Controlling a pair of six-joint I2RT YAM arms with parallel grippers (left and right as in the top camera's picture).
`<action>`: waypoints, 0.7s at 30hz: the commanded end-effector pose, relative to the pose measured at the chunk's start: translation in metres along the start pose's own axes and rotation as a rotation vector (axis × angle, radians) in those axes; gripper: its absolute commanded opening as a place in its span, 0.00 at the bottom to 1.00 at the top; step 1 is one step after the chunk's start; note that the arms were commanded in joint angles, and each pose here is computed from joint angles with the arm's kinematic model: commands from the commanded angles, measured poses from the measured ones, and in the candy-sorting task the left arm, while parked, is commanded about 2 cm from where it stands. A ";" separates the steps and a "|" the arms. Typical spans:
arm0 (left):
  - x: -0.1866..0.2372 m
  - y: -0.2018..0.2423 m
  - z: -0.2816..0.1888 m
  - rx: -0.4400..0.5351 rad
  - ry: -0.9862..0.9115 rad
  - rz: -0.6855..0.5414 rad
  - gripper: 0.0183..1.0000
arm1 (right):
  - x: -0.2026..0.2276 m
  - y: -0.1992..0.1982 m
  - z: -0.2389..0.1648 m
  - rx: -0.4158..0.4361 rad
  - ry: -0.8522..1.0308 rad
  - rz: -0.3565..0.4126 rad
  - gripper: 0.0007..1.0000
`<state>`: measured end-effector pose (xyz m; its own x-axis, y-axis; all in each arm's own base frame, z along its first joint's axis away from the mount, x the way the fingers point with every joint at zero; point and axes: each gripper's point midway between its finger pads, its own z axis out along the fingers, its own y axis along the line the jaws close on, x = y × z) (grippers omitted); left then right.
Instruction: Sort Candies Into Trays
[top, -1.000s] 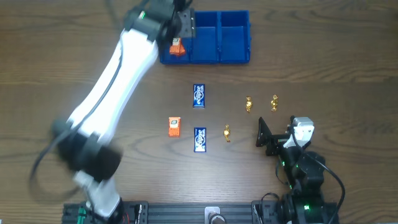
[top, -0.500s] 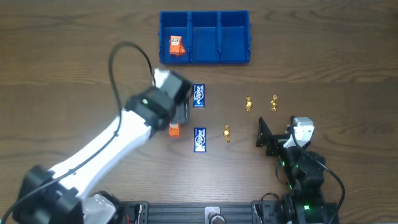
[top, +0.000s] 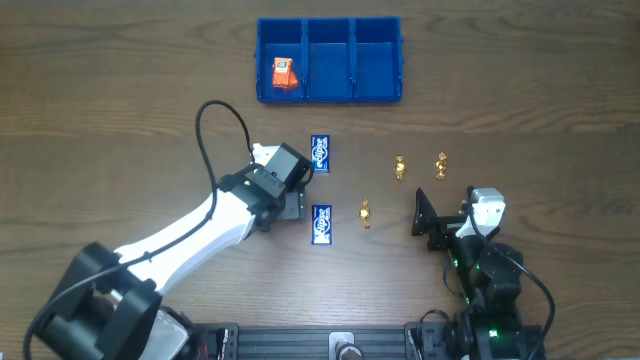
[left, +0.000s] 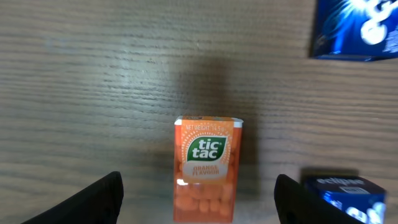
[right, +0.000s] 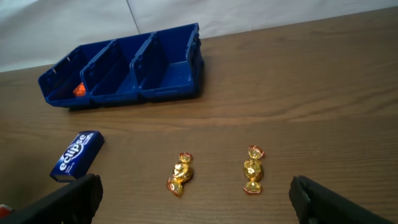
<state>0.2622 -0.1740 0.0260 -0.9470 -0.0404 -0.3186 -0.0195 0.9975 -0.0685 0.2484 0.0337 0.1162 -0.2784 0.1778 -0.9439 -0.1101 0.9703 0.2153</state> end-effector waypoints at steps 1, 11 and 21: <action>0.005 -0.002 0.015 -0.008 0.032 -0.014 0.79 | 0.002 0.002 0.000 -0.011 0.007 0.007 1.00; 0.012 0.001 0.027 -0.032 0.062 -0.023 0.71 | 0.002 0.002 0.000 -0.011 0.007 0.007 1.00; 0.016 0.002 0.034 -0.045 0.077 -0.028 0.61 | 0.002 0.002 0.000 -0.010 0.007 0.007 1.00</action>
<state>0.2609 -0.1760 -0.0036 -0.9631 -0.0509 -0.2642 -0.0402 0.9982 -0.0456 0.2484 0.0337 0.1161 -0.2788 0.1782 -0.9437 -0.1099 0.9703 0.2157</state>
